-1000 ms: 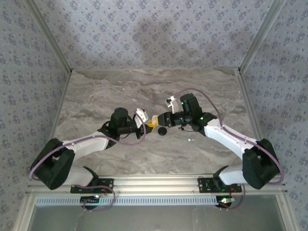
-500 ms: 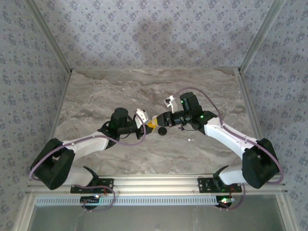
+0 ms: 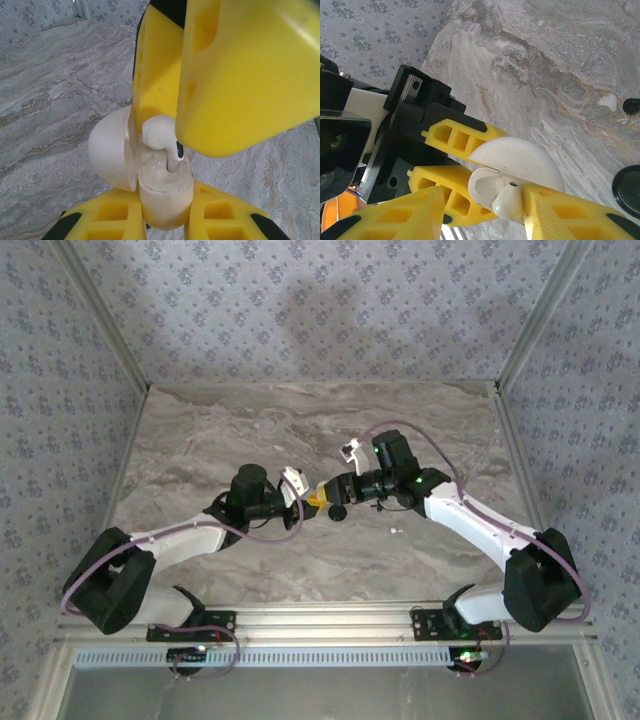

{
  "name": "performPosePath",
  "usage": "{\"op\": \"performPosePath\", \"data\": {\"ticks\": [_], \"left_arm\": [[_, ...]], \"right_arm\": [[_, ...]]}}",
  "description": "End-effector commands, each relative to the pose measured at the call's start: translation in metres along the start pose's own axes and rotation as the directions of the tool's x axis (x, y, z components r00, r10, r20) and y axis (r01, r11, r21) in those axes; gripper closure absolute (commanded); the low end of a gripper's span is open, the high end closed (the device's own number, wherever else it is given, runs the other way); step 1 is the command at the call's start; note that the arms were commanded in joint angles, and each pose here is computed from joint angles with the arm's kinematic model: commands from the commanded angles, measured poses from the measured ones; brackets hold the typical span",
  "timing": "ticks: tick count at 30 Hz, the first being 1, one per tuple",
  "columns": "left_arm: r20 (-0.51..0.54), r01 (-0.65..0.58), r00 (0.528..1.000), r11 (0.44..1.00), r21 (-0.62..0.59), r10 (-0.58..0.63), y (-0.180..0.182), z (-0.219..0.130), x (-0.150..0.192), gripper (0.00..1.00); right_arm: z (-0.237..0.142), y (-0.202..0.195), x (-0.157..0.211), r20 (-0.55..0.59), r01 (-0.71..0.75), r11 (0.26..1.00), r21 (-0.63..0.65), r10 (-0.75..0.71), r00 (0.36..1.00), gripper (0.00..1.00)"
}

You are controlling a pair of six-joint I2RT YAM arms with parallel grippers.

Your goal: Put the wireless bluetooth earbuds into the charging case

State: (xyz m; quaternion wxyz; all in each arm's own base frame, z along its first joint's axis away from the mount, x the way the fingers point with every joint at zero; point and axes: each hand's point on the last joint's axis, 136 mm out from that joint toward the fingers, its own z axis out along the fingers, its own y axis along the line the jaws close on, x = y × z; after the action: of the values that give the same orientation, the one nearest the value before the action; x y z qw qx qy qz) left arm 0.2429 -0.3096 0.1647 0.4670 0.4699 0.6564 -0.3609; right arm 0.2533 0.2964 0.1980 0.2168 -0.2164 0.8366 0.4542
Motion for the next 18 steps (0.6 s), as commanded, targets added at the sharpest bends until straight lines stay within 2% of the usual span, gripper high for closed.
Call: {"op": "performPosePath", "data": {"ticks": [1,7,11,18], "left_arm": [[0.08,-0.073,0.994,0.997,0.023,0.071,-0.007,-0.005,-0.027,0.95],[0.079,-0.072,0.994,0.997,0.023,0.07,-0.008,-0.005,-0.027,0.95],[0.088,-0.068,0.994,0.997,0.024,0.066,-0.007,-0.005,-0.027,0.95],[0.136,-0.056,0.989,0.998,0.036,0.051,-0.007,0.0,-0.032,0.95]], "right_arm": [[0.002,0.011,-0.003,-0.019,0.041,0.999,-0.012,-0.041,0.999,0.53],[0.006,0.015,-0.003,-0.039,0.061,0.998,-0.008,-0.062,0.997,0.53],[-0.001,0.002,-0.005,-0.029,0.047,0.995,0.082,-0.045,0.999,0.49],[-0.013,-0.003,-0.007,-0.021,0.037,0.988,0.149,-0.034,0.999,0.47]]}}
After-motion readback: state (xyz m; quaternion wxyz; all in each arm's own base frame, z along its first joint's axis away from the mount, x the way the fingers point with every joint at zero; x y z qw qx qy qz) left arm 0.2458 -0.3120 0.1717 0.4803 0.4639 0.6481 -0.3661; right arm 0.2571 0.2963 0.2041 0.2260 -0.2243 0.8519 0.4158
